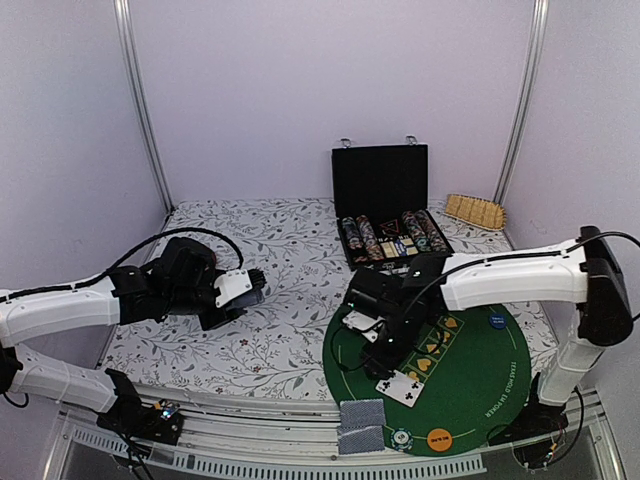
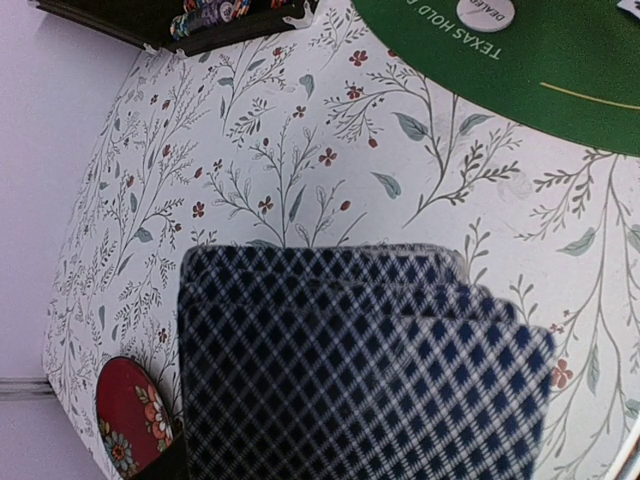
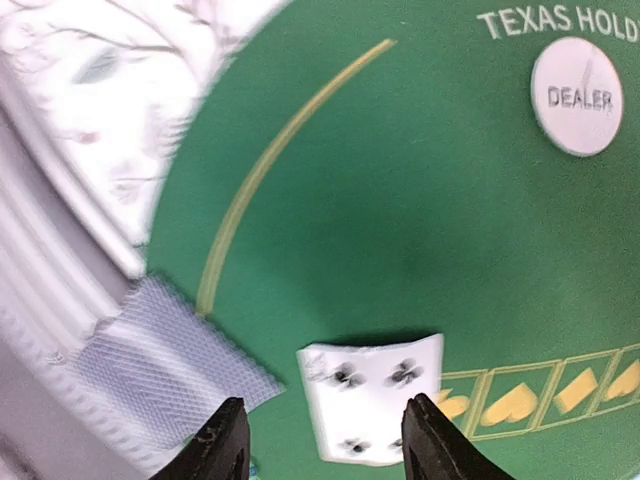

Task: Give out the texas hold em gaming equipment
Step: Distribute the poker card in the community card area, then pick up the poker card from the face-down deck piles.

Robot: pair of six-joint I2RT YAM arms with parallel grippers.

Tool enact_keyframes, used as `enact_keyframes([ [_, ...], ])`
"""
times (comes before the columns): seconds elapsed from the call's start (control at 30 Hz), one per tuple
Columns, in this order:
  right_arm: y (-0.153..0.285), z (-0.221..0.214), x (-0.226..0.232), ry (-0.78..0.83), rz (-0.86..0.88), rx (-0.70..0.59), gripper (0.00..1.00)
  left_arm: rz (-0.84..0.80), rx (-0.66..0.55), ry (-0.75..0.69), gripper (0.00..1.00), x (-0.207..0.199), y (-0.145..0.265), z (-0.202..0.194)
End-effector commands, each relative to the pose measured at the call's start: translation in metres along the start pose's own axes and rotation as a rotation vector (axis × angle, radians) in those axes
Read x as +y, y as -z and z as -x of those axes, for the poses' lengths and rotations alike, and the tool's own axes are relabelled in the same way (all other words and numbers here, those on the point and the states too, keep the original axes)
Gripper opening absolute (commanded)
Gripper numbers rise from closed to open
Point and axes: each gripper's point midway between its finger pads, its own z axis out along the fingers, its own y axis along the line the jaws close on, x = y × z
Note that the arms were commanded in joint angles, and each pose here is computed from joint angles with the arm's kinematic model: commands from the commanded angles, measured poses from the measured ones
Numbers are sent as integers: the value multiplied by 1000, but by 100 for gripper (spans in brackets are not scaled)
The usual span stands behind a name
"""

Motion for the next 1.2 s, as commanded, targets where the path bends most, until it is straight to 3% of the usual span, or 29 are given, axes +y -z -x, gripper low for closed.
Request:
enact_keyframes([
  [0.0, 14, -28, 48, -128, 316, 27, 39, 0, -22, 5, 53, 2, 4, 8],
  [0.17, -3, -57, 68, -230, 451, 100, 18, -3, -19, 3, 53, 1, 4, 8],
  [0.27, -18, -61, 64, -258, 436, 113, 10, -4, -19, 2, 54, 0, 4, 8],
  [0.43, -46, -73, 46, -278, 319, 171, 7, -7, -16, 3, 53, 0, 2, 7],
  [0.7, -52, -72, 5, -375, 152, 141, 4, -7, -19, 2, 54, 0, 3, 7],
  [1.17, -38, -58, -1, -385, 153, 80, 3, -16, -20, -2, 54, -3, 2, 8],
])
